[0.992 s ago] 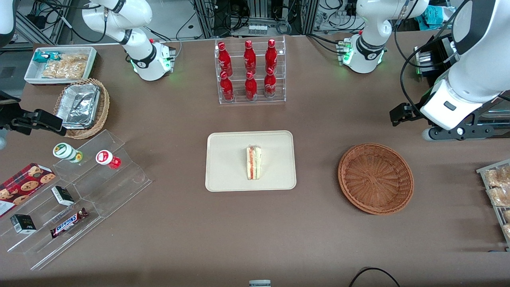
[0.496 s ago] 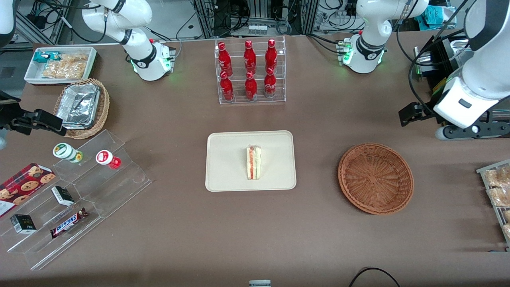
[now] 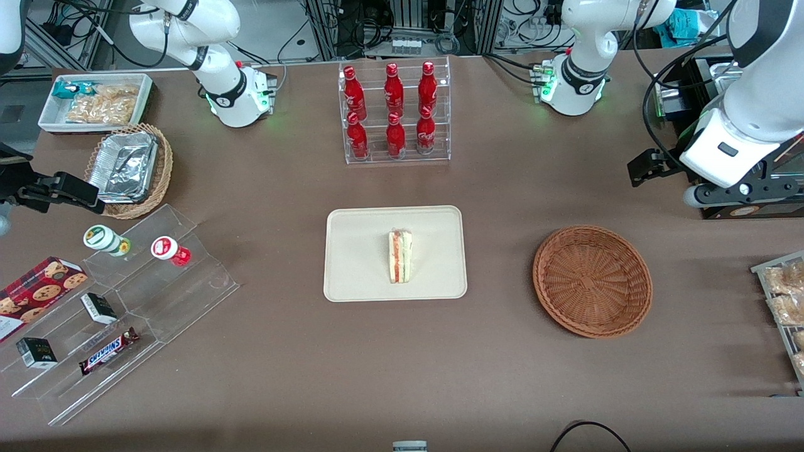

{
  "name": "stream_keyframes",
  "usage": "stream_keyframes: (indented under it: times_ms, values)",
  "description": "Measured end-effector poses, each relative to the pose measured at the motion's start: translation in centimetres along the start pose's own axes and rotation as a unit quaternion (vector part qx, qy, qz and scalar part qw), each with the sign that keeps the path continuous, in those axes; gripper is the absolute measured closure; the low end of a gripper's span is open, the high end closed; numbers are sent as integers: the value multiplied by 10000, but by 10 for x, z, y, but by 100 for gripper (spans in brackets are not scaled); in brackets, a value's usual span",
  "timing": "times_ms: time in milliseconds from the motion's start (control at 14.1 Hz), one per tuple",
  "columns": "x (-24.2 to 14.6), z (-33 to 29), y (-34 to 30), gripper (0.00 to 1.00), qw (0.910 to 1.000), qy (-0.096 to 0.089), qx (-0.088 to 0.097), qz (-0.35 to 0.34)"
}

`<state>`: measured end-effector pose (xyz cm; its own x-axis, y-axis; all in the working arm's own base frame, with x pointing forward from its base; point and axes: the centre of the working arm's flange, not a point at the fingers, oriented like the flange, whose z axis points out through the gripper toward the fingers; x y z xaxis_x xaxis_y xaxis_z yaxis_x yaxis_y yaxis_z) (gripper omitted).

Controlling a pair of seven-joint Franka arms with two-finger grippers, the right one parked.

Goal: Place sandwich from basket to tray

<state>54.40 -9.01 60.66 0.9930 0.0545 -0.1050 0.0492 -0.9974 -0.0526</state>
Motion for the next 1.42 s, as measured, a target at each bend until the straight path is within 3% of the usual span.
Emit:
stream_keyframes:
  times_ms: [496, 850, 1417]
  values:
    - [0, 1, -2, 0, 10000, -7, -26, -28]
    - [3, -8, -16, 0, 9995, 82, -271, -168]
    - [2, -14, -17, 0, 9995, 146, -279, 104]
